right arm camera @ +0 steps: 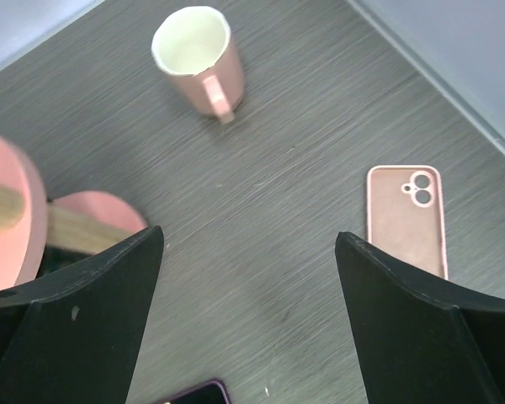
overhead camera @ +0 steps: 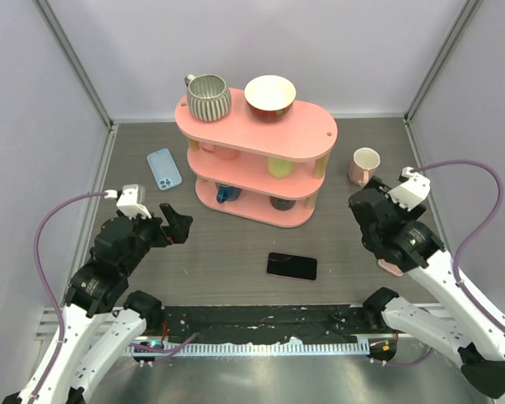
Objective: Put the phone into the phone case
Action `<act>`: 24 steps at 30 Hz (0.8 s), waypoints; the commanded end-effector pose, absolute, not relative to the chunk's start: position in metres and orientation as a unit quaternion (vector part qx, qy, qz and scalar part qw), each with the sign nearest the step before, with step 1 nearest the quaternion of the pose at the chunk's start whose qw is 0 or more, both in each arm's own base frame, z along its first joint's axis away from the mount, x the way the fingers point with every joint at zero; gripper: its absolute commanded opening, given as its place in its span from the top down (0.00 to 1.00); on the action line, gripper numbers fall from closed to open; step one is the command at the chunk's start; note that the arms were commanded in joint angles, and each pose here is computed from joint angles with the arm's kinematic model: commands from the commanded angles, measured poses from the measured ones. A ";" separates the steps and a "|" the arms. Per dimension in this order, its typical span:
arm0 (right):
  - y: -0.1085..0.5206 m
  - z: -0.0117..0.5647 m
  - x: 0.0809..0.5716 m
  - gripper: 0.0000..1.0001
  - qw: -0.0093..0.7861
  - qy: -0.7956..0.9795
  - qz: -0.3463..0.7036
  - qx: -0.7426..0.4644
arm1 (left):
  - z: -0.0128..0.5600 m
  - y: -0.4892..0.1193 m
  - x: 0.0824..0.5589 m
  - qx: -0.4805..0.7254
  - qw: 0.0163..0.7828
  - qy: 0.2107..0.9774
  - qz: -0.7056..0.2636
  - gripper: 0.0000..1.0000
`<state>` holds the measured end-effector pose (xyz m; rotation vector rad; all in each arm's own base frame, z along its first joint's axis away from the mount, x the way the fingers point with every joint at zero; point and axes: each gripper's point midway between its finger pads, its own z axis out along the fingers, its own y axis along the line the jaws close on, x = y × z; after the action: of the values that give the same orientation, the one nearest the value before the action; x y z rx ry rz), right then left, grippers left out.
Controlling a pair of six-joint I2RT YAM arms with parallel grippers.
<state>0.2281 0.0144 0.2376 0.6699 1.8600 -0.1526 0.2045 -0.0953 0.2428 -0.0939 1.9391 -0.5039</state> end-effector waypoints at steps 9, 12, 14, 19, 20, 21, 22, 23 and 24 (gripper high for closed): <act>-0.065 0.178 0.221 0.15 0.395 0.777 -0.126 0.474 | 0.248 -0.089 0.208 -0.052 0.557 0.804 -0.203 0.00; -0.068 0.160 0.212 0.16 0.379 0.768 -0.124 0.501 | 0.236 -0.084 0.214 -0.119 0.535 0.812 -0.202 0.03; -0.067 0.146 0.207 0.16 0.364 0.770 -0.120 0.510 | 0.228 -0.087 0.213 -0.155 0.508 0.820 -0.215 0.05; -0.064 0.110 0.201 0.19 0.321 0.780 -0.113 0.524 | 0.216 -0.105 0.210 -0.137 0.465 0.842 -0.238 0.05; -0.063 0.105 0.202 0.20 0.319 0.783 -0.111 0.522 | 0.214 -0.103 0.210 -0.138 0.465 0.843 -0.233 0.05; -0.066 0.100 0.201 0.22 0.315 0.784 -0.116 0.522 | 0.212 -0.102 0.211 -0.140 0.466 0.843 -0.229 0.05; -0.069 0.096 0.202 0.23 0.314 0.782 -0.120 0.525 | 0.212 -0.100 0.211 -0.142 0.470 0.841 -0.226 0.05; -0.071 0.091 0.203 0.24 0.306 0.784 -0.125 0.525 | 0.210 -0.096 0.211 -0.147 0.472 0.842 -0.217 0.04; -0.075 0.090 0.203 0.25 0.304 0.785 -0.132 0.523 | 0.210 -0.095 0.211 -0.147 0.473 0.842 -0.214 0.04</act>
<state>0.1890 -0.0689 0.0956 1.3694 2.1038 -0.3712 0.2112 -0.1001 0.2097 -0.3205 2.0752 -0.5370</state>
